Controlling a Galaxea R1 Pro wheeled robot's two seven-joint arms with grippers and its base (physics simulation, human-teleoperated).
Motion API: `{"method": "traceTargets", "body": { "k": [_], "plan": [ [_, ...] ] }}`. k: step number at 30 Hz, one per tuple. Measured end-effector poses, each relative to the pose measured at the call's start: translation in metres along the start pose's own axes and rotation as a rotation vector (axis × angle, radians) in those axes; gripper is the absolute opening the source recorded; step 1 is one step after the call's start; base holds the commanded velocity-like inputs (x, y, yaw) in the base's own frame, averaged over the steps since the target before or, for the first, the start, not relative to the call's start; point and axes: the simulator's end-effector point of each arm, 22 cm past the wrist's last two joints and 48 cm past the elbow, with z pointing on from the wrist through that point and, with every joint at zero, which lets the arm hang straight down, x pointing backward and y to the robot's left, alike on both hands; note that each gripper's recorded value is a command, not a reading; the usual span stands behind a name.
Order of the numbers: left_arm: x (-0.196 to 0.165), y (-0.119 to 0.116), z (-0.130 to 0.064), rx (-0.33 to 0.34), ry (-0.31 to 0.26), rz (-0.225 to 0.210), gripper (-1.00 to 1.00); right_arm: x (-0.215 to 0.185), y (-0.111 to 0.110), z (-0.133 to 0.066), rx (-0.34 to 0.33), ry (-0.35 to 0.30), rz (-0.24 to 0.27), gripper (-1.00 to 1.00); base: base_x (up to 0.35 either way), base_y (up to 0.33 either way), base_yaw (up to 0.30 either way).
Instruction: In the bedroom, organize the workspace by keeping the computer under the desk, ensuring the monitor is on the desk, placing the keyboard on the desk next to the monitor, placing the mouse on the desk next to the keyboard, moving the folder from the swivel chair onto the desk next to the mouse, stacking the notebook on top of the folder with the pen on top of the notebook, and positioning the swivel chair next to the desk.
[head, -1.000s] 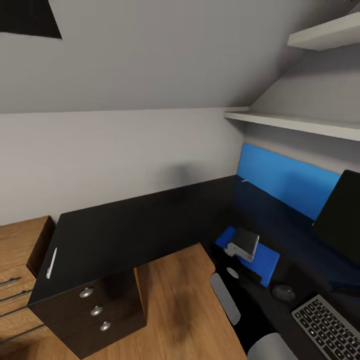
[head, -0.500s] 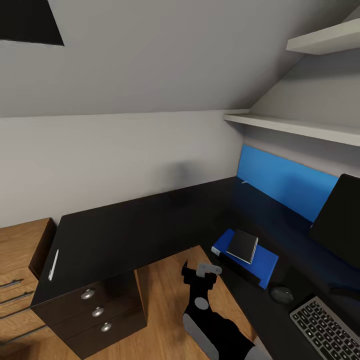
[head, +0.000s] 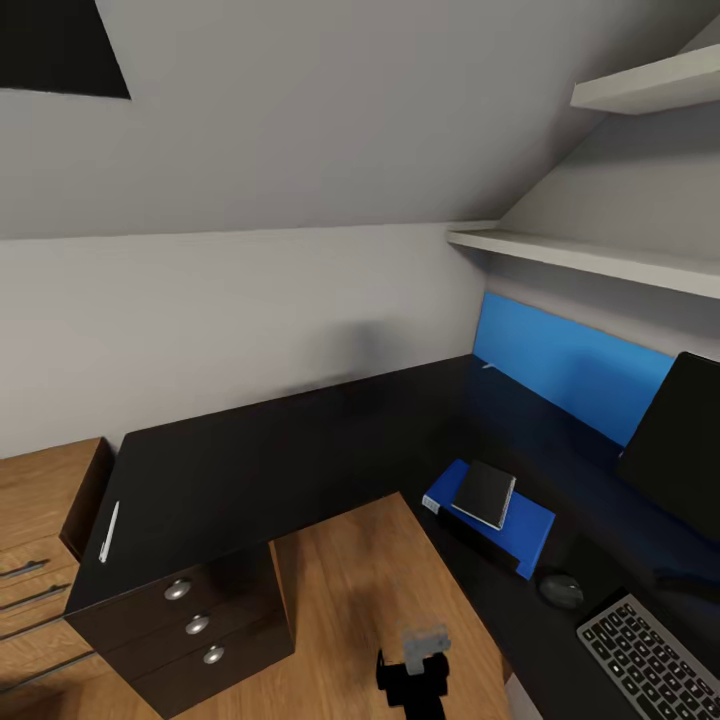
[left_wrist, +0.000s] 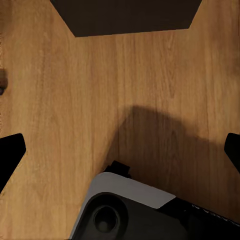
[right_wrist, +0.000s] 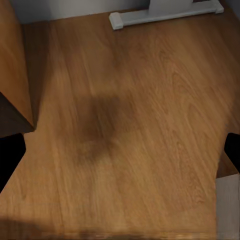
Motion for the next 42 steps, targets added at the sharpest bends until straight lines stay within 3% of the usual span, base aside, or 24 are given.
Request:
{"method": "traceTargets", "body": {
  "k": [5,10,18,25,42],
  "plan": [
    [-0.004,0.0,0.0,0.003,-0.018,0.024,1.0,0.019,-0.007,-0.003,0.008,0.024,-0.017,1.0,0.0,0.0,0.0],
    [-0.001,0.002,0.001,-0.003,-0.02,0.039,1.0,0.02,0.0,-0.017,0.0,-0.081,0.046,1.0,0.0,0.0,0.09],
    [-0.001,0.003,0.001,-0.004,-0.019,0.04,1.0,0.021,-0.002,-0.02,0.005,-0.095,0.057,1.0,0.0,0.0,0.257],
    [0.003,0.006,0.002,-0.012,-0.012,0.044,1.0,0.014,-0.007,-0.022,0.014,-0.148,0.079,1.0,0.0,0.0,0.209],
    [0.004,0.008,0.002,-0.016,-0.01,0.047,1.0,0.015,-0.011,-0.023,0.02,-0.159,0.079,1.0,0.0,0.0,0.039]
  ]
}}
